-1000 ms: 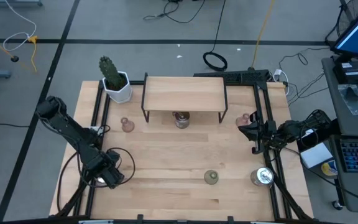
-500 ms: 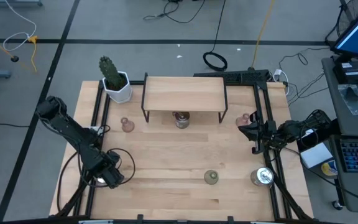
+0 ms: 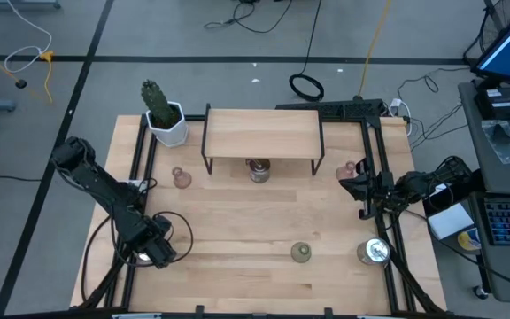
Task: Pick & Place candle stick holders
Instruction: Put the orange scented candle on the shelf
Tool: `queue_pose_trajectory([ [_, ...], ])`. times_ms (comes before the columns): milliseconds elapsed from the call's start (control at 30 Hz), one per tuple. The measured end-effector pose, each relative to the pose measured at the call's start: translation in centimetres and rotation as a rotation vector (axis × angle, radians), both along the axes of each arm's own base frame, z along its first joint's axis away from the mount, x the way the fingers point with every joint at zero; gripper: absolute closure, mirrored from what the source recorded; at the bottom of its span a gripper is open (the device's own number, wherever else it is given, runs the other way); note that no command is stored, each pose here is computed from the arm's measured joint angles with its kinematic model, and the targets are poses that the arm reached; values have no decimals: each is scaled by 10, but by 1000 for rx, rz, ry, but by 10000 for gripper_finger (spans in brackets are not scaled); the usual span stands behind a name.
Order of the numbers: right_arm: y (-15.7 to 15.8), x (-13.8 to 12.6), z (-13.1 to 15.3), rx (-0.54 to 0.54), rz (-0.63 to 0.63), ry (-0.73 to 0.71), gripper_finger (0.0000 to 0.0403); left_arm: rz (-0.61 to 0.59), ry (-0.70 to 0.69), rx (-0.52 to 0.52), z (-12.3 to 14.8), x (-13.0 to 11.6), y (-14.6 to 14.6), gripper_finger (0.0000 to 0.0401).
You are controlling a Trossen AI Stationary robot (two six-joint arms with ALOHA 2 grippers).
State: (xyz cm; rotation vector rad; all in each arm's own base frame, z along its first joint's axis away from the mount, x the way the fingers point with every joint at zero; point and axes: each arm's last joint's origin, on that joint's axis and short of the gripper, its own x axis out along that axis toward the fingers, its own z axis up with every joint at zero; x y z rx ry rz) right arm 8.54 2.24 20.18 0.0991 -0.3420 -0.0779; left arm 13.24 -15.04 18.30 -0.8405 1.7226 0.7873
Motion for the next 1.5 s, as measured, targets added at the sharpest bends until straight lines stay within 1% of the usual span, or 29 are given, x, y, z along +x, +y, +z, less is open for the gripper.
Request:
queue_pose_trajectory([
  [300,0,0,0,0,0,0,403,-24,-2,-8,0,0,0,9],
  [467,0,0,0,0,0,0,403,-23,10,-24,0,0,0,41],
  [800,0,0,0,0,0,0,403,-17,12,-24,0,0,-1,41],
  [967,0,0,0,0,0,0,403,4,14,-25,1,2,1,41],
  [1200,0,0,0,0,0,0,403,2,-26,-49,9,14,4,41],
  [1300,0,0,0,0,0,0,403,1,-51,-71,15,21,6,41],
  [1500,0,0,0,0,0,0,403,-37,-124,-126,31,38,10,41],
])
